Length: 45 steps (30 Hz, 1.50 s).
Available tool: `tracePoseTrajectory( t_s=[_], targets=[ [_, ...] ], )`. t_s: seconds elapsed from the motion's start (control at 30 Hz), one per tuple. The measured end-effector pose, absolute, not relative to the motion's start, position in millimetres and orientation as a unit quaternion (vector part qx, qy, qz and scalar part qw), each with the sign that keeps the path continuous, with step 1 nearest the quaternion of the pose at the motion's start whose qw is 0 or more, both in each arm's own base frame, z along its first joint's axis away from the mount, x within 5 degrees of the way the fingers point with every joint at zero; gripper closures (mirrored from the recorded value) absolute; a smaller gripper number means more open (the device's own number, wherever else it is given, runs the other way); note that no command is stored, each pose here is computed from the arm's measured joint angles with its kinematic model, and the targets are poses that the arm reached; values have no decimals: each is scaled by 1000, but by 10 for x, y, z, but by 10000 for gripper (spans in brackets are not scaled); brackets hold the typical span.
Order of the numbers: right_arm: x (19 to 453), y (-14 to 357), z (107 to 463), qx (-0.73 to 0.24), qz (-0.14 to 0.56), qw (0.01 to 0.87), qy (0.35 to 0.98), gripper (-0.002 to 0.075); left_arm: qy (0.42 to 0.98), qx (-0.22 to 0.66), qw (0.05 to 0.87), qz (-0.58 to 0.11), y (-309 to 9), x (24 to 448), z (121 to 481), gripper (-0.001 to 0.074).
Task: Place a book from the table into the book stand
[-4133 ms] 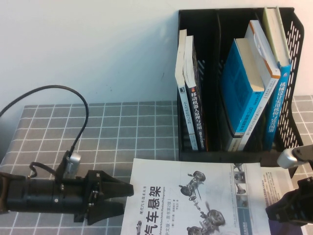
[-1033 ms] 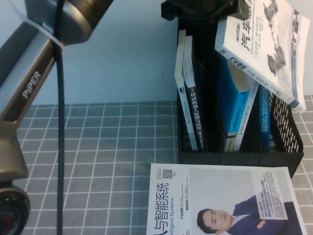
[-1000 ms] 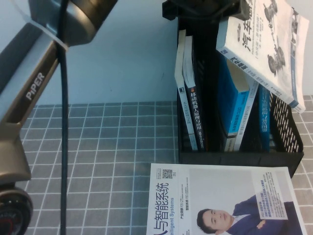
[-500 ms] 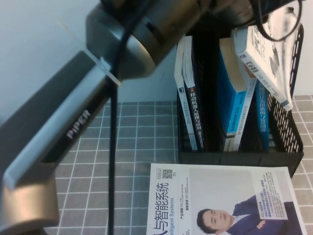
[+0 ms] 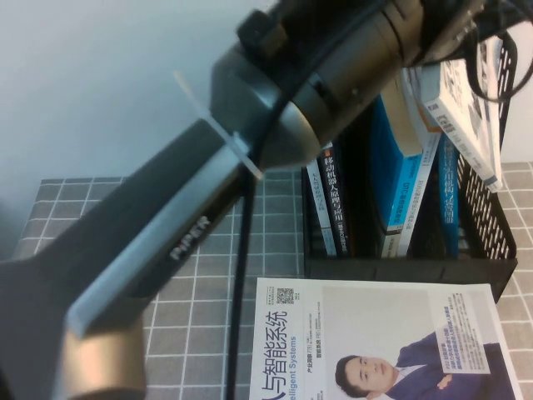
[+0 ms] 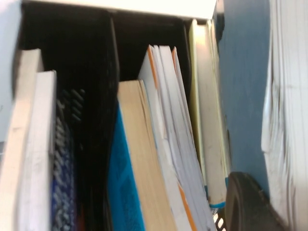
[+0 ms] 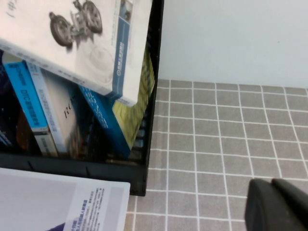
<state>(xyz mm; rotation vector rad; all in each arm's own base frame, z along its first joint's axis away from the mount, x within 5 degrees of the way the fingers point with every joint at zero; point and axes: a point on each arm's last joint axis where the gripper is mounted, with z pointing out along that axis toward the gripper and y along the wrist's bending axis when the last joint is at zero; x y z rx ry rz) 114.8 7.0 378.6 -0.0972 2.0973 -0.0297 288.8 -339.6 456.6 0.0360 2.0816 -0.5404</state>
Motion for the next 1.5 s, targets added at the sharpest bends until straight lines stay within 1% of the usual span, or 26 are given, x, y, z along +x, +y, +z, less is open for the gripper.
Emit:
tracePoseTrajectory(
  t_s=[0.3,0.57,0.63,0.67,0.77,0.8,0.87,0.9,0.97,1.03,1.07,1.1,1.17,1.2,1.27,1.37,1.5],
  targets=[
    [1147,73,3785,-41,-11,497,866,729,858,76,467,-201,-3715,3069,4136,624],
    [1140,142,3772,-55,25,490,870,729,858,101,467,-190,-3821,3135,3969,622],
    [1129,170,3761,-69,35,483,872,729,855,109,470,-191,-3840,3140,3957,589],
    [1122,186,3754,-79,40,479,873,729,852,114,473,-194,-3859,3148,3946,552],
    [1117,235,3692,-101,58,466,877,729,846,118,479,-203,-3859,3182,3955,394],
    [1119,249,3650,-103,65,459,880,729,844,119,482,-205,-3857,3190,3963,355],
    [1123,268,3547,-105,75,443,887,729,840,120,487,-205,-3851,3204,3973,323],
    [1127,274,3475,-106,78,432,892,729,837,123,493,-201,-3844,3216,3981,324],
    [1137,281,3313,-106,80,413,901,729,832,129,503,-194,-3834,3222,4004,358],
    [1163,288,3111,-104,82,395,909,729,824,131,518,-186,-3785,3209,4093,430],
    [1188,299,2988,-103,87,387,912,729,819,135,529,-180,-3748,3196,4159,484],
    [1212,316,2844,-101,95,376,916,729,812,138,539,-176,-3702,3174,4243,556],
    [1282,368,2667,-105,118,369,916,729,798,146,560,-168,-3594,3113,4434,650],
    [1325,407,2590,-110,134,363,915,729,791,148,570,-167,-3525,3067,4552,680],
    [1436,496,2502,-120,174,352,912,729,780,146,584,-170,-3366,2958,4789,710],
    [1645,613,2437,-137,220,358,897,729,768,148,601,-163,-3112,2789,5100,728],
    [2021,698,2397,-149,236,394,876,729,779,156,595,-122,-2764,2582,5346,734]
  ],
)
